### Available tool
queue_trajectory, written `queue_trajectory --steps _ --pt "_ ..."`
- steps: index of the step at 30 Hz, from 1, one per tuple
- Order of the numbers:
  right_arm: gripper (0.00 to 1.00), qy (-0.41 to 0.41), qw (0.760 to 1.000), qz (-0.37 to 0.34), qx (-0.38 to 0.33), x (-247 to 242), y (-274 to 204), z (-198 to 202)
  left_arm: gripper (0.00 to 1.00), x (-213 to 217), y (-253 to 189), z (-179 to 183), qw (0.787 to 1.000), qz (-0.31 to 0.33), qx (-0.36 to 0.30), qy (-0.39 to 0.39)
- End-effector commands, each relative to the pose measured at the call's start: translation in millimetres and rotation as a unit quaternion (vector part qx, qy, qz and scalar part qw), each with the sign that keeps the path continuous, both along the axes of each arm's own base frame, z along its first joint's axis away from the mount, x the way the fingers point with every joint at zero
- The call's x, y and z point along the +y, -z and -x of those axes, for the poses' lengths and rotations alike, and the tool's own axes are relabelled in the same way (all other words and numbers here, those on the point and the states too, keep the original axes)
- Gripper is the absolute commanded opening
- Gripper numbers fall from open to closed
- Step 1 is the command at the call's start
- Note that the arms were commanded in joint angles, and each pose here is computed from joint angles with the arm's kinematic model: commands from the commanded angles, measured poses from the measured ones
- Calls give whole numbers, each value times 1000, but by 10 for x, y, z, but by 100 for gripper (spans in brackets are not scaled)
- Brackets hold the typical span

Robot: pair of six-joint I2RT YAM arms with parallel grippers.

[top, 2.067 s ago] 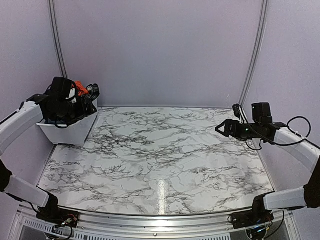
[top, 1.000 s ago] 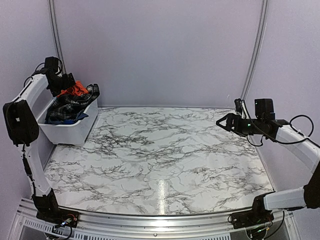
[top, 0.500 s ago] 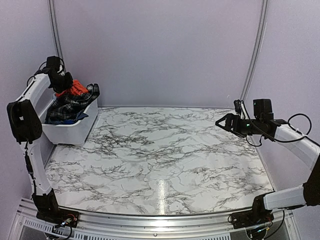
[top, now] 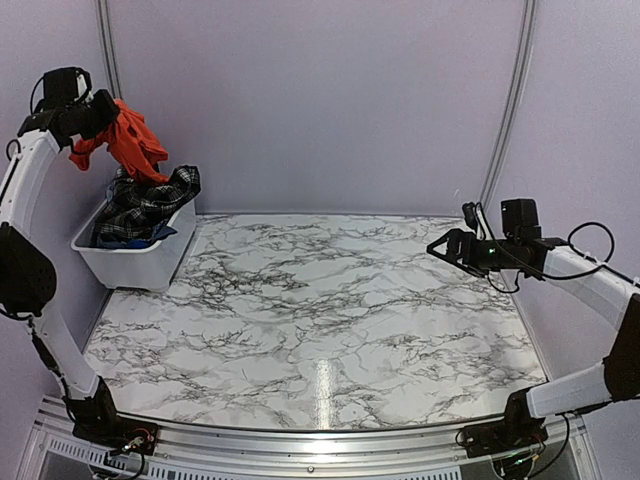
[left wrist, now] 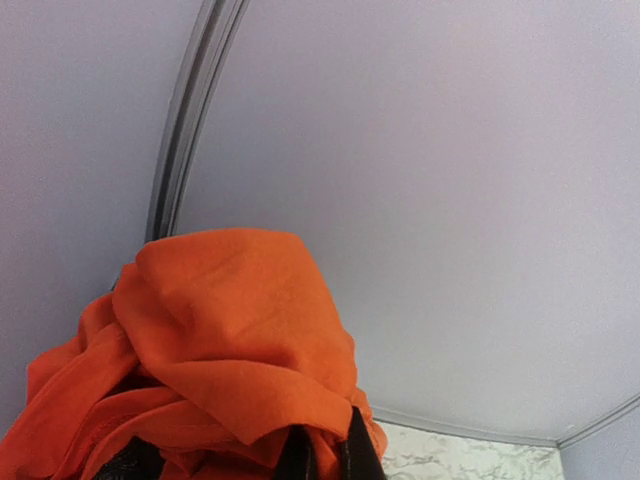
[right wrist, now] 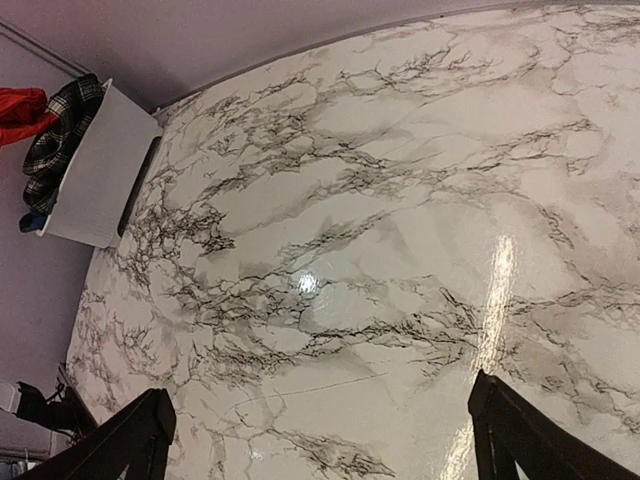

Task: Fold and stack the mixed laundry pile
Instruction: Place the crumpled T-shirt at the center of the board.

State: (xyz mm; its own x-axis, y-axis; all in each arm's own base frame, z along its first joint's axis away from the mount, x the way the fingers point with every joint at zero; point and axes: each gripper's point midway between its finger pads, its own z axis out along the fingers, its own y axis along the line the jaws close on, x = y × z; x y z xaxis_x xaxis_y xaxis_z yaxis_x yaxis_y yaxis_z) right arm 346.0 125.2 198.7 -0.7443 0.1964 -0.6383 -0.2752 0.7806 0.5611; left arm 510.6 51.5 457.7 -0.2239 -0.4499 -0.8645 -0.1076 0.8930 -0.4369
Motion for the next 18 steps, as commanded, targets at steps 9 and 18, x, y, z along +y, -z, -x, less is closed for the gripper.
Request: queue_trajectory --steps 9,18 --pt "99 -19 997 -12 -73 52 -509 -156 0 -2057 -1110 556 943 59 -157 289" --pt "99 -35 995 -21 -86 103 -628 -204 0 -3492 -1358 1464 869 109 -169 453"
